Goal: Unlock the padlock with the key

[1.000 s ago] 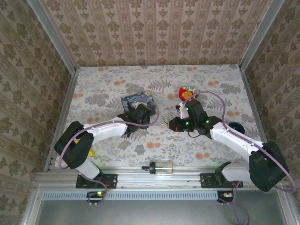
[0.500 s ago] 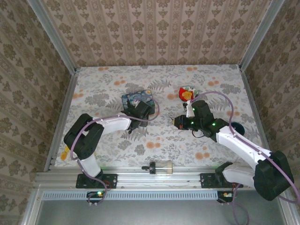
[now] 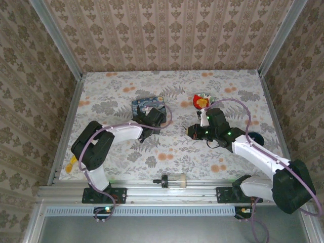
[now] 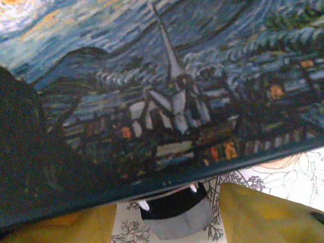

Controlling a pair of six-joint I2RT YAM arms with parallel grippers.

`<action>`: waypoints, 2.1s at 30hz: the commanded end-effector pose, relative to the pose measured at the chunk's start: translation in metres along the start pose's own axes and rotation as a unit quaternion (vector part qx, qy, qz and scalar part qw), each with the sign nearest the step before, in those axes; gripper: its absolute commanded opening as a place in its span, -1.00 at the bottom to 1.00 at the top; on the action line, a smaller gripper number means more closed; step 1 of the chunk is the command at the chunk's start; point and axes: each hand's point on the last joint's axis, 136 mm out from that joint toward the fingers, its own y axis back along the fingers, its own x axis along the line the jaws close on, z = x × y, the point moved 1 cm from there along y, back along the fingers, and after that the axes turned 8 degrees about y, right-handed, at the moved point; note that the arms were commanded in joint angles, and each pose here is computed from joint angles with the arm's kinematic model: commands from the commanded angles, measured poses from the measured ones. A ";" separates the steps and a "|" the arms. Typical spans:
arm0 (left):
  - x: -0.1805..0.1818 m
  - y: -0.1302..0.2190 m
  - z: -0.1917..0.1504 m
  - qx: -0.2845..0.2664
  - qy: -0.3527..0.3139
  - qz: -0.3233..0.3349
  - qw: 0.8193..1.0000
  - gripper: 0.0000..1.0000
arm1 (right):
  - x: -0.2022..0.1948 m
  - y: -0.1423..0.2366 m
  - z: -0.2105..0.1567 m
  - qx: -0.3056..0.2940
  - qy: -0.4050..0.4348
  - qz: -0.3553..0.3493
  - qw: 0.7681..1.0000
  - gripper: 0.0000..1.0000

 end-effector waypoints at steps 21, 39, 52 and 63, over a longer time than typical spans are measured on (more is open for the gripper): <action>-0.005 -0.023 0.013 -0.039 0.034 0.035 0.998 -0.03 | -0.003 -0.002 0.006 -0.016 -0.004 0.005 1.000 -1.00; -0.024 -0.015 0.016 -0.013 0.050 -0.021 0.998 -0.71 | -0.009 -0.006 0.005 -0.011 -0.008 -0.003 1.000 -1.00; -0.075 0.012 0.003 0.071 0.174 -0.147 0.971 -0.82 | -0.029 -0.022 -0.012 -0.003 -0.032 -0.021 0.999 -1.00; -0.111 0.021 0.000 0.119 0.244 -0.240 0.932 -0.86 | -0.047 -0.042 -0.034 -0.012 -0.035 -0.016 0.999 -1.00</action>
